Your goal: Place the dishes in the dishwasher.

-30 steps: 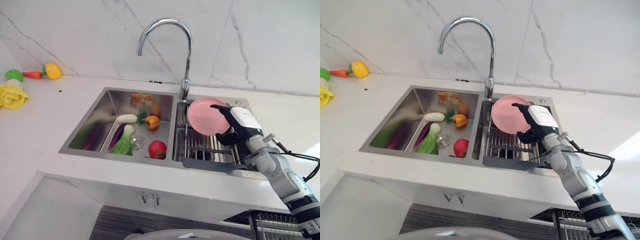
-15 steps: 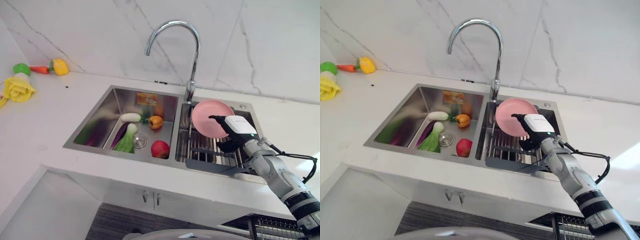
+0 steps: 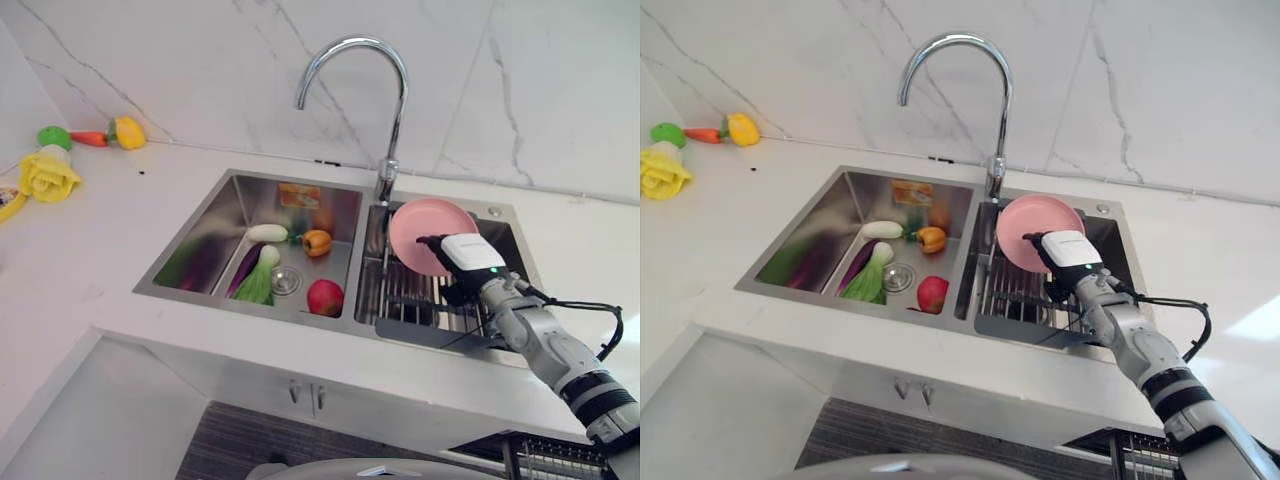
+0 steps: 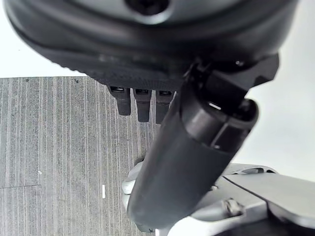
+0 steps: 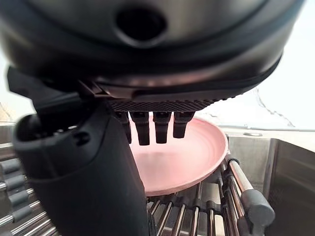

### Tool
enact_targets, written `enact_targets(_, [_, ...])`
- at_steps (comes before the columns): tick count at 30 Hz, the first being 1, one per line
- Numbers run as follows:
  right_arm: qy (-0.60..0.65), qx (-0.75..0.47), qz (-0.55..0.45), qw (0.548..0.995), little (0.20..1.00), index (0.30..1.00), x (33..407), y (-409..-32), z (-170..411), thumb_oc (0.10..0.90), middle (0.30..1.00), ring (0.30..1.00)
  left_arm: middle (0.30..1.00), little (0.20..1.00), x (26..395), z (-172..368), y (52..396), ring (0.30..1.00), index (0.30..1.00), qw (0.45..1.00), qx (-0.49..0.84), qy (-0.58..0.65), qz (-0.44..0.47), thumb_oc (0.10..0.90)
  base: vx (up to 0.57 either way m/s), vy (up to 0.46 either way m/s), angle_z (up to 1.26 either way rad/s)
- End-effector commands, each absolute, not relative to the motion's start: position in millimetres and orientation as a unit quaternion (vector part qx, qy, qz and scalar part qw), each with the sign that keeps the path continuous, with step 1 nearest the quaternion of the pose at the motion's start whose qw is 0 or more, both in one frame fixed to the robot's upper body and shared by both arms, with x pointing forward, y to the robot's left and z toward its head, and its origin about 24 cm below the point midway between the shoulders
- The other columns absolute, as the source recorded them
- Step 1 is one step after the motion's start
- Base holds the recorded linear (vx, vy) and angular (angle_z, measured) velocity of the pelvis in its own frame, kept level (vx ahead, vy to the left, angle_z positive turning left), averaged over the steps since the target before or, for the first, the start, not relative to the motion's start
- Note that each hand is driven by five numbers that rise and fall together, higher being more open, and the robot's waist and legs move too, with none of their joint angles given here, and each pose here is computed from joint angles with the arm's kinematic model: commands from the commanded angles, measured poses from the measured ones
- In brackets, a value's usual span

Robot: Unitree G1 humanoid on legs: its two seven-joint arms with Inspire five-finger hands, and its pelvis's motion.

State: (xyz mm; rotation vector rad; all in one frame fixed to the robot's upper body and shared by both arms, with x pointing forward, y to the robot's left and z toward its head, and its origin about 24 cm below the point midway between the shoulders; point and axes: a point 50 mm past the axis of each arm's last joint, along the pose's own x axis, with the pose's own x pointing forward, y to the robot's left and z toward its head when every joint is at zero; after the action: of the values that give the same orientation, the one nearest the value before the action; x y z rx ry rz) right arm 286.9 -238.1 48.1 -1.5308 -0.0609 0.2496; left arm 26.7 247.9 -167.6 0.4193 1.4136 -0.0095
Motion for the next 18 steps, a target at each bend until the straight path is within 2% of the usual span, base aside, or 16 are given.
enact_targets(1, [-0.144, -0.717, 0.009, 0.682, 0.9, 0.9, 324.0, -229.1, 108.0, 0.8, 0.9, 0.9, 0.9, 0.9, 46.9, -166.0, 250.3, 0.9, 0.9, 0.743, 0.229, 0.628, -0.018, 0.8, 0.0, 0.0, 0.0])
enact_targets(18, [-0.082, -0.729, -0.053, 0.677, 0.9, 0.9, 331.7, -224.9, 64.1, 0.8, 0.9, 0.9, 0.9, 0.9, 48.7, -167.0, 245.1, 0.9, 0.9, 0.745, 0.244, 0.621, -0.021, 0.8, 0.01, -0.003, 0.04])
